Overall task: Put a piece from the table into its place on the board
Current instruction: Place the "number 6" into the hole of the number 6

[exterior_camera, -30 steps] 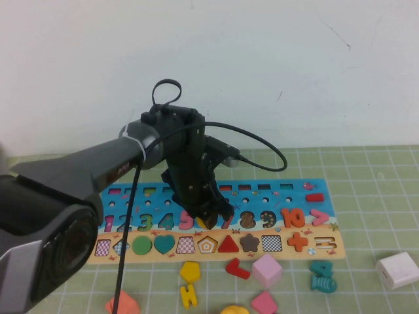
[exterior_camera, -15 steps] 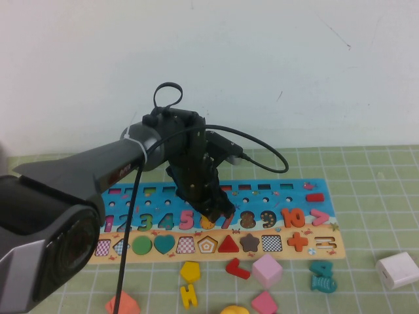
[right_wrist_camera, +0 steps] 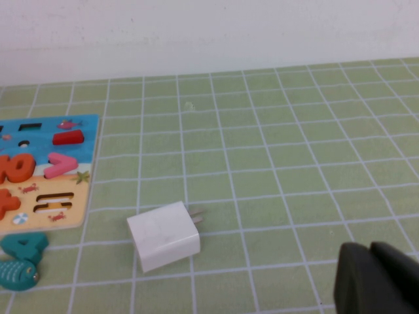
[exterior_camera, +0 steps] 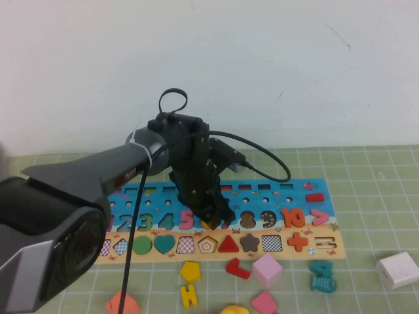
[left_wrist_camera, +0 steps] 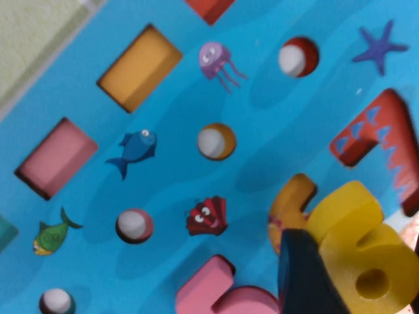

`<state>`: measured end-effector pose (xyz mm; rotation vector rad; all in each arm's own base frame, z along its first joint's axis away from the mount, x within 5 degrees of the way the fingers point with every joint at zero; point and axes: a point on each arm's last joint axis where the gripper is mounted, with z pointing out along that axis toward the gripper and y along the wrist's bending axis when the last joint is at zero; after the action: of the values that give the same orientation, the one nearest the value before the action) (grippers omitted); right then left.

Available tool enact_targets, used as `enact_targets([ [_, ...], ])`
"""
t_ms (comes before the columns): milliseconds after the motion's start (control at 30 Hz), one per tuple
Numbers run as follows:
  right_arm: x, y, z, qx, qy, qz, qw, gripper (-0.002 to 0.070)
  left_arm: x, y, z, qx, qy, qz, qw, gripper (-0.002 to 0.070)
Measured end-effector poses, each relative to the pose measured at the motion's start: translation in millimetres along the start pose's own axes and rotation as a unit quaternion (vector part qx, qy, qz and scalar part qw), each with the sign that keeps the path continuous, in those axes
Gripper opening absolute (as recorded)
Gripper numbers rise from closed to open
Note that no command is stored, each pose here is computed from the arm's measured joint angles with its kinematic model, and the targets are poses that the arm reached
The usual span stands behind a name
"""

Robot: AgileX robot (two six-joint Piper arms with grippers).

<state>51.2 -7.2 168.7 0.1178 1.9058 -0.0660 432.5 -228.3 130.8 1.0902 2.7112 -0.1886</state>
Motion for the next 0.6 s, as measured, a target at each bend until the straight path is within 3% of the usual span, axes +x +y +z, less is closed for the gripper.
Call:
enact_targets([
  [467, 0.0, 0.0, 0.0, 0.000, 0.000, 0.000, 1.000, -0.0001, 1.2, 2.2, 4.6, -0.010, 0.005, -0.010, 1.000, 0.0290],
  [600, 0.0, 0.0, 0.0, 0.000, 0.000, 0.000, 1.000, -0.0001, 1.1, 1.8, 4.6, -0.007, 0.004, -0.012, 1.000, 0.0330],
])
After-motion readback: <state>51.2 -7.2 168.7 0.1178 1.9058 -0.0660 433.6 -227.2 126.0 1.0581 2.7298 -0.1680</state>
